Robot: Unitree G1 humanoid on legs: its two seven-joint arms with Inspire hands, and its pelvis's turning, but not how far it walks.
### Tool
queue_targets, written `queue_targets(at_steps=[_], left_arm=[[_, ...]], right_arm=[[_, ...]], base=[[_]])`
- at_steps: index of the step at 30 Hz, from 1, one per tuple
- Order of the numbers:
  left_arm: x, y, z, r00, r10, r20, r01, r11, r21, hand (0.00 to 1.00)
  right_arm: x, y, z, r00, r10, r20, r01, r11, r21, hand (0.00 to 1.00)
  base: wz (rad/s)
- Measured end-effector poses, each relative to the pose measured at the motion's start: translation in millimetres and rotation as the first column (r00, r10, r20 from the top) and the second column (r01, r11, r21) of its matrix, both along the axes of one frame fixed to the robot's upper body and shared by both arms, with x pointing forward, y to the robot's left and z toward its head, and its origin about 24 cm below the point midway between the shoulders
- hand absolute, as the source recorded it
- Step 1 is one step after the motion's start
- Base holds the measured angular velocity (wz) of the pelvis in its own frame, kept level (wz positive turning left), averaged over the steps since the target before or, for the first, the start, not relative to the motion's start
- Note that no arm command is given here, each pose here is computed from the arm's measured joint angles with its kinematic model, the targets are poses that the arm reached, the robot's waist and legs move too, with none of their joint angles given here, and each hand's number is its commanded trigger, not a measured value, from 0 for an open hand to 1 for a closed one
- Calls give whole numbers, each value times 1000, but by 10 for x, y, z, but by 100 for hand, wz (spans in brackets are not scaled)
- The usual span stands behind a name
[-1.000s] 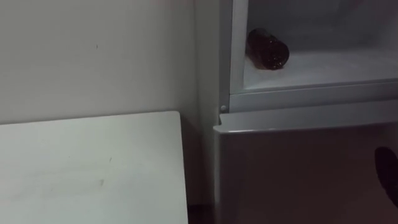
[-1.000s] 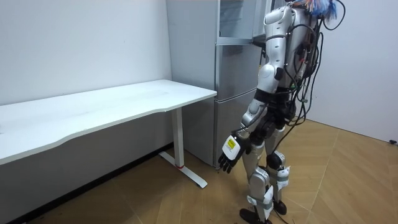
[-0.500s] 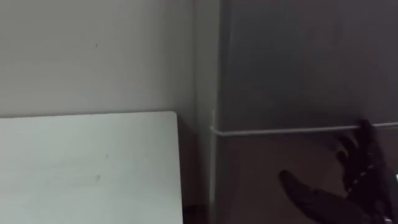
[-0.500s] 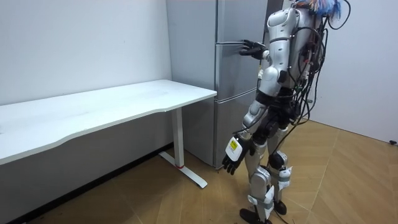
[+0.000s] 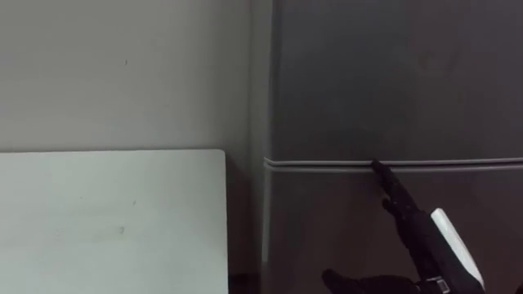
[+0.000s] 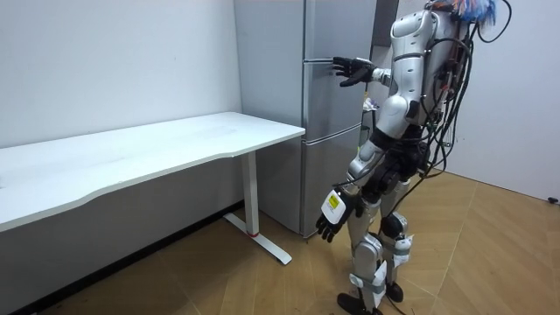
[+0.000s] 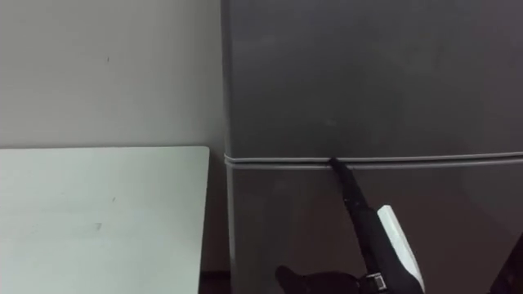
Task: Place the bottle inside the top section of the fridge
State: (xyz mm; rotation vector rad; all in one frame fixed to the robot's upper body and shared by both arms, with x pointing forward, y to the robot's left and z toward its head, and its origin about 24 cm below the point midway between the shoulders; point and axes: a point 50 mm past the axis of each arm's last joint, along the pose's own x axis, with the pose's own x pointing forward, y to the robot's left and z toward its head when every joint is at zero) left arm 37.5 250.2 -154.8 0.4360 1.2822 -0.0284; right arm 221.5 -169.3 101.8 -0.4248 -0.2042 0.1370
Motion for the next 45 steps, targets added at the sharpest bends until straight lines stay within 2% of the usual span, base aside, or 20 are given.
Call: queue_targets(at_steps=[8, 18, 38, 43, 45], left_arm=[[-20, 47, 12, 1000, -1, -5, 2, 1000, 13, 0], [-63, 49, 10, 1000, 12, -9, -12, 1000, 13, 0], [-166, 24, -4, 998, 54, -27, -54, 998, -10, 0], [-200, 14, -8, 994, 110, -17, -110, 994, -18, 0], [-229, 23, -3, 990, 144, -4, -144, 989, -18, 0]], right_arm=[[6, 38, -2, 997, 70, -26, -71, 997, -21, 0], [10, 11, 13, 997, 75, -24, -76, 995, -61, 0], [13, -35, 55, 998, 58, -4, -59, 997, -57, 0], [25, -174, 124, 1000, 7, 28, -5, 998, -64, 0], [25, -302, 196, 995, -62, 77, 66, 997, -45, 0]], base=[[1], [0], [0], [6], [14]])
